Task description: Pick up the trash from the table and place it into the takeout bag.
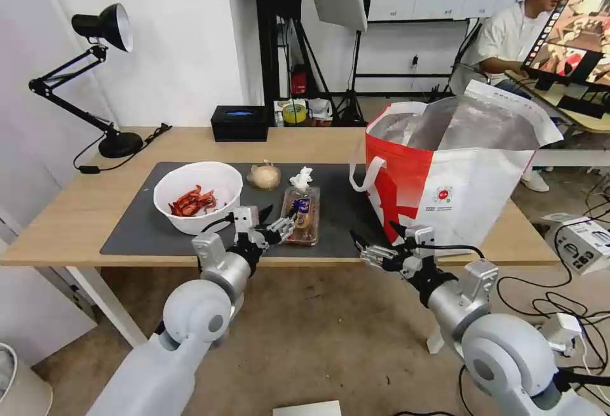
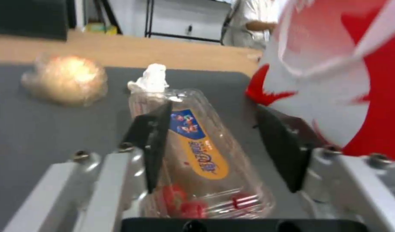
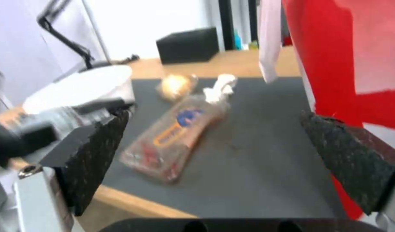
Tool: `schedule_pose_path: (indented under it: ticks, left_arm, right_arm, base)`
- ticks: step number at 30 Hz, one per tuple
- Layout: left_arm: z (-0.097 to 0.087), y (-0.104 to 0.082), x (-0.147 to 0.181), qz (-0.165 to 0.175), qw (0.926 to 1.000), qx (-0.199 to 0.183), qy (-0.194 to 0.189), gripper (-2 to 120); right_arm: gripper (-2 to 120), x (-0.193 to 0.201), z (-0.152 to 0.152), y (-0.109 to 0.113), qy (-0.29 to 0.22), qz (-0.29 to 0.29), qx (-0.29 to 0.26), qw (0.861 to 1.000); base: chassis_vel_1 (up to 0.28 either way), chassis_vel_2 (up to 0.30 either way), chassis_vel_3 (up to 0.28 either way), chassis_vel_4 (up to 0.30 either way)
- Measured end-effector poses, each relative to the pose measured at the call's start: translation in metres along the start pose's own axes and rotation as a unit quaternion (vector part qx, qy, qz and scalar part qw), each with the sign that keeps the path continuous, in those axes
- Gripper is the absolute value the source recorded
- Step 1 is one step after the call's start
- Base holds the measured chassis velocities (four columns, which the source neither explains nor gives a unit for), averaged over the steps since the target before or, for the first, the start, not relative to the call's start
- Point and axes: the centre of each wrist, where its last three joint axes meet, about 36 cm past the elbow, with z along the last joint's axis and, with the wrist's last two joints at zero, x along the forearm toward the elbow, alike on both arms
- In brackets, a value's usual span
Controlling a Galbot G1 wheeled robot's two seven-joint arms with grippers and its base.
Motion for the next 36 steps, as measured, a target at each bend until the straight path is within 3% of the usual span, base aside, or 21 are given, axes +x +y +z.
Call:
schedule_pose_path:
  ticks: [4, 7, 12, 15, 25, 36]
  left_arm:
    - [0.004, 0.003, -0.004, 0.013, 0.9992, -0.037, 0.001, 41]
    - [0.008, 0.010, -0.014, 0.027, 0.9970, -0.072, 0.012, 25]
    - [0.009, 0.014, -0.024, 0.039, 0.9953, -0.086, 0.020, 10]
    - [0.013, 0.016, -0.028, 0.052, 0.9933, -0.098, 0.033, 0]
    - [0.023, 0.014, -0.045, 0.084, 0.9880, -0.118, 0.053, 0]
    - [0.024, 0.015, -0.047, 0.081, 0.9881, -0.119, 0.055, 0]
  right_arm:
    - [100, -0.001, -0.001, -0.001, -0.012, -0.006, -0.015, 1.000]
    - [100, -0.003, -0.002, -0.002, -0.022, -0.012, -0.042, 0.999]
    - [100, -0.007, -0.001, -0.003, -0.024, -0.014, -0.081, 0.996]
    - [100, -0.016, 0.003, -0.002, -0.020, -0.007, -0.135, 0.991]
    - [100, -0.031, 0.006, -0.009, -0.003, 0.029, -0.231, 0.973]
    - [100, -0.052, 0.007, -0.012, 0.017, 0.026, -0.275, 0.961]
  base:
    - [0.000, 0.000, 0.000, 0.000]
    - [0.000, 0.000, 0.000, 0.000]
    - [0.000, 0.000, 0.000, 0.000]
    - [0.000, 0.000, 0.000, 0.000]
    - [0.000, 0.000, 0.000, 0.000]
    - [0.000, 0.000, 0.000, 0.000]
